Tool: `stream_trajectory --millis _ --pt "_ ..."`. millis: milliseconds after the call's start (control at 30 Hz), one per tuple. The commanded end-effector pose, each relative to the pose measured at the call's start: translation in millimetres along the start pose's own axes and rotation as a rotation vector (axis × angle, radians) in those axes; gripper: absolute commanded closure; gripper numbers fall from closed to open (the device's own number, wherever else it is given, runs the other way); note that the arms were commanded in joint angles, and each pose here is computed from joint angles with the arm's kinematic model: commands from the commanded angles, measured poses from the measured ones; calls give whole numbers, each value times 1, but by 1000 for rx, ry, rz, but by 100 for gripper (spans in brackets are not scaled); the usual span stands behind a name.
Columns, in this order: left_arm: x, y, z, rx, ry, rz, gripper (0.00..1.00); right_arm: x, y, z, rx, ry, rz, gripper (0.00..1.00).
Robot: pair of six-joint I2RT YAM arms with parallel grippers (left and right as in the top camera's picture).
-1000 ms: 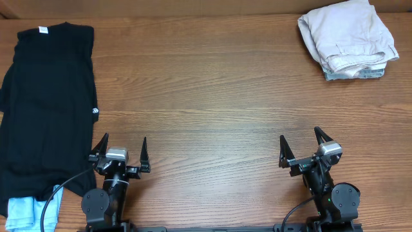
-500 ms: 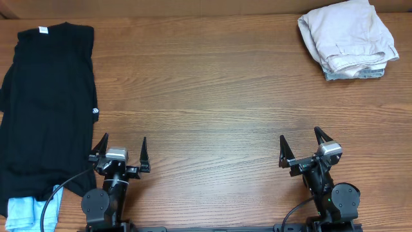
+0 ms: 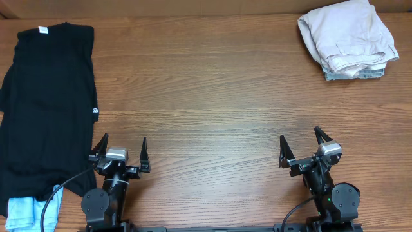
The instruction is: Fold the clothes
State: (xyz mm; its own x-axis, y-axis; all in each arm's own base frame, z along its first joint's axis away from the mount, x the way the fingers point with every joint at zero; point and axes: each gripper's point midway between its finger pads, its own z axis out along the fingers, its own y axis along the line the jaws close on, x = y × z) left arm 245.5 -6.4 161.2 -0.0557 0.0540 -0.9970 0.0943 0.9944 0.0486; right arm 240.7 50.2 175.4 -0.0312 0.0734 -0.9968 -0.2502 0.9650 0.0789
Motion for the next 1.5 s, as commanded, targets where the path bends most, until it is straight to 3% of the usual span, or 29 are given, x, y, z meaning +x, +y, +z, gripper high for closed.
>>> stream_trajectory --millis 0,767,900,1233,1467 --pt "0 0 0 -2 -7 4 0 2 0 0 3 -4 4 0" --pt "-5 0 0 -1 -26 9 0 2 0 0 4 -4 6 0" --pt "-11 -5 -1 29 -48 -61 0 -5 11 0 -63 -30 17 0" --pt "-78 -8 -19 46 -143 -71 0 -58 22 -12 -101 -131 -6 0" --pt "-124 -7 -28 47 -64 -76 0 -104 27 -22 -96 -105 -4 0"
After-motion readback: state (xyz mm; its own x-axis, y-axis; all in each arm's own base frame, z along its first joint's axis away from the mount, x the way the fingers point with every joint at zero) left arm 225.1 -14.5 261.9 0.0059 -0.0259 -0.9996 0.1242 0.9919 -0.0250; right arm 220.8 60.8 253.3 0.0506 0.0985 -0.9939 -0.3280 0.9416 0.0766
